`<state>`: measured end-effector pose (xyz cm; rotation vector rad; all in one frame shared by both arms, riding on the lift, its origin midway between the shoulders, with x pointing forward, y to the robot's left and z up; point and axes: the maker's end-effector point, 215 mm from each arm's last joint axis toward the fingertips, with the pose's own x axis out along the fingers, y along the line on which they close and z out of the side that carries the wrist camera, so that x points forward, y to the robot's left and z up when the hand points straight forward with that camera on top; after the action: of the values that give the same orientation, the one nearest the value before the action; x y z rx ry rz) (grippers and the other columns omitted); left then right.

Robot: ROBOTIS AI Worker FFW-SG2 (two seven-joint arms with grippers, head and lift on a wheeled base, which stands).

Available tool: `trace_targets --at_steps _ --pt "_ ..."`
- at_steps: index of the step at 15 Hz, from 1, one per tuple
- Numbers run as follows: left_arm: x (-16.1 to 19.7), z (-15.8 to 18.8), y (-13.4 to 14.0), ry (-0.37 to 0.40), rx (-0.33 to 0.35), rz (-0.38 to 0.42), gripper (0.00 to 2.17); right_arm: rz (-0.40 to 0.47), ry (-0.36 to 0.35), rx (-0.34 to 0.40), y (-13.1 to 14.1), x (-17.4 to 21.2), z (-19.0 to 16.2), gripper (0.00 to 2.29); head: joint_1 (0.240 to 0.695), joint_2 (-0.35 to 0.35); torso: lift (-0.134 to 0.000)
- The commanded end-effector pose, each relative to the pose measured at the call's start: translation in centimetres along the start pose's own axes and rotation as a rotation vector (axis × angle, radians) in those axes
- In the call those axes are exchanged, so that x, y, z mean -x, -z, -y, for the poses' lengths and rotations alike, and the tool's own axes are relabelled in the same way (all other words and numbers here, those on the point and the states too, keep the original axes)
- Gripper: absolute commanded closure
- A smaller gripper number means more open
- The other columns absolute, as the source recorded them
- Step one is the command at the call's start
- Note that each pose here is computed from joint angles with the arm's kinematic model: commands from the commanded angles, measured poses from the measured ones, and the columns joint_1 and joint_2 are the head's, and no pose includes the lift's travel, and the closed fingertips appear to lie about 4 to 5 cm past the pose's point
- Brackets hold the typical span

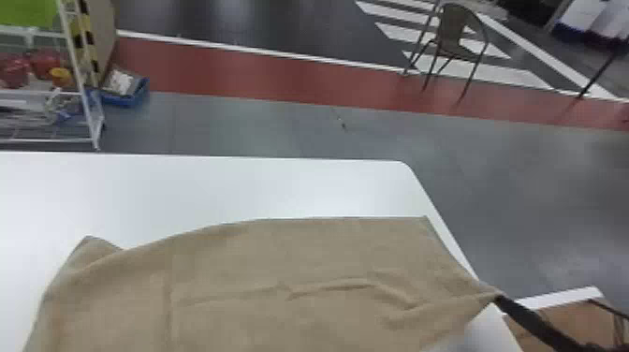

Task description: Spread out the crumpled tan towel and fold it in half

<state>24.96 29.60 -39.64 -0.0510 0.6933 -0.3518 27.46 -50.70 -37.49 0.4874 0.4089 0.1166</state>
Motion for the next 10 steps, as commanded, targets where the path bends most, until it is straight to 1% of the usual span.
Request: trace_targets --at_steps 1,3,5,7,8,9,10 --pt "1.2 -2.6 0.4 -0.038 0.028 0.002 0.15 -0.005 -0.009 -0.006 0.6 0.0 -0.7 1.54 0.695 -0.350 -0.122" --pt "1.7 -4.2 -0.5 -0.055 0.050 0.044 0.15 -0.015 -0.031 -0.009 1.3 0.3 -1.5 1.53 0.695 -0.350 -0.122" --pt "1.6 -5.0 -2.1 -0.081 0.038 0.085 0.15 -0.022 -0.025 0.003 1.3 0.5 -1.5 1.53 0.695 -0.350 -0.122" --pt "1.3 -5.7 -3.5 -0.112 0.037 0.128 0.15 -0.037 -0.017 0.016 1.8 0.9 -1.6 1.53 0.695 -0.326 -0.122" --pt "1.0 -5.8 -3.9 -0.114 0.035 0.143 0.15 -0.040 -0.005 0.028 2.0 1.2 -1.3 1.52 0.695 -0.302 -0.122" --pt "0.5 -5.5 -4.2 -0.103 0.037 0.151 0.15 -0.041 0.007 0.040 2.1 1.2 -0.9 1.34 0.695 -0.295 -0.122" --pt "0.2 -5.0 -4.2 -0.092 0.036 0.153 0.15 -0.057 0.023 0.053 2.5 1.2 -0.5 1.22 0.695 -0.297 -0.122"
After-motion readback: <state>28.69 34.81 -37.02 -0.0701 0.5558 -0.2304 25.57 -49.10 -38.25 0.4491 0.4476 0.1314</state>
